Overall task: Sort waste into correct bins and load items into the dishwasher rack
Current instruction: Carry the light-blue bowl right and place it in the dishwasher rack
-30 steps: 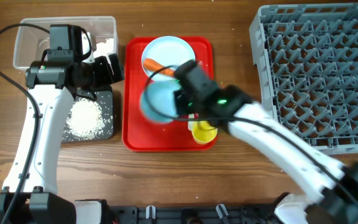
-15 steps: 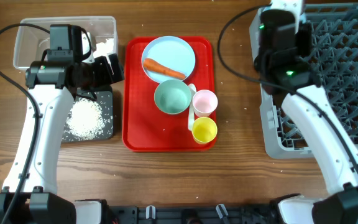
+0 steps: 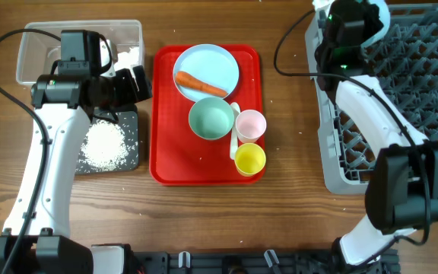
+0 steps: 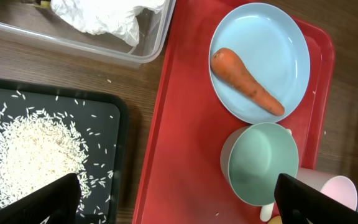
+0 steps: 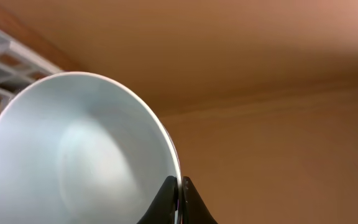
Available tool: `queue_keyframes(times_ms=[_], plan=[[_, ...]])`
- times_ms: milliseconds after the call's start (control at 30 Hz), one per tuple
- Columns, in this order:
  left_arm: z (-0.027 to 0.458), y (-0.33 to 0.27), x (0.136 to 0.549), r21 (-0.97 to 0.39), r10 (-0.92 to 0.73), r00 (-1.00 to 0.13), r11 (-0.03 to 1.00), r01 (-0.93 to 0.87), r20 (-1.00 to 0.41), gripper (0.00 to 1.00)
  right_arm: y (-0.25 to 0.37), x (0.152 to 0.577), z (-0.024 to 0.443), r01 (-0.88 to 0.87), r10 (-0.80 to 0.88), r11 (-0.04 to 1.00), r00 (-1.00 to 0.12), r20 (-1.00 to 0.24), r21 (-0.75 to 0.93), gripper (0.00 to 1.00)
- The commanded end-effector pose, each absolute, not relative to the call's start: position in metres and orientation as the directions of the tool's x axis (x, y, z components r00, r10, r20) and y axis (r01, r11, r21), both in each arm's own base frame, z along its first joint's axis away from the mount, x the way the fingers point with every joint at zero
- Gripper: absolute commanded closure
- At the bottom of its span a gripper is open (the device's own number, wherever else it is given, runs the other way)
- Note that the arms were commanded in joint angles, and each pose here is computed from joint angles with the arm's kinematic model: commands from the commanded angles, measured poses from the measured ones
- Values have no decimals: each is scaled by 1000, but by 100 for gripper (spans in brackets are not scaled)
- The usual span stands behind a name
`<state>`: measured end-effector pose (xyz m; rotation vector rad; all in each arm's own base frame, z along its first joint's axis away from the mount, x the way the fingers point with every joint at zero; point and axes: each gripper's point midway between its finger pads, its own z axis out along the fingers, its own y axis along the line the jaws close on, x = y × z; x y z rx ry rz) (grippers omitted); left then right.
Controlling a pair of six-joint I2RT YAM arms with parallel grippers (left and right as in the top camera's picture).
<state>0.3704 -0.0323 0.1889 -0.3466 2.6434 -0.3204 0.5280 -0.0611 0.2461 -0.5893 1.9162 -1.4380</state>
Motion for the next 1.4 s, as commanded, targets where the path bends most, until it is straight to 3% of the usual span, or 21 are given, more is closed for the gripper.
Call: queue_keyframes(times_ms=[0,767,933,1067,1233,1300,1367], plan=[[189,-29,372,-276,-301,-863,941,-198,-406,0,-73,538,222,-52,-705,236,-697,-134,-970,96],[189,-29,372,-276,-301,-863,941,-198,-406,0,-64,548,189,-90,-726,314,-664,-178,-945,96],[189,-29,372,-276,-301,-863,941,-198,-406,0,-50,548,177,-122,-739,356,-643,-199,-927,87],[189,-29,372,-276,-301,-863,941,-198,-406,0,-43,546,171,-157,-752,354,-634,-181,-922,70],[189,-29,372,-276,-301,-863,941,-198,-406,0,-32,546,172,-140,-749,372,-629,-208,-917,14],[189,-29,372,-276,-301,-862,941,-198,-407,0,-30,545,173,-96,-721,414,-641,-261,-905,1],[189,-29,372,-276,-301,-863,941,-198,-406,0,-24,544,173,-69,-704,441,-646,-297,-895,0]])
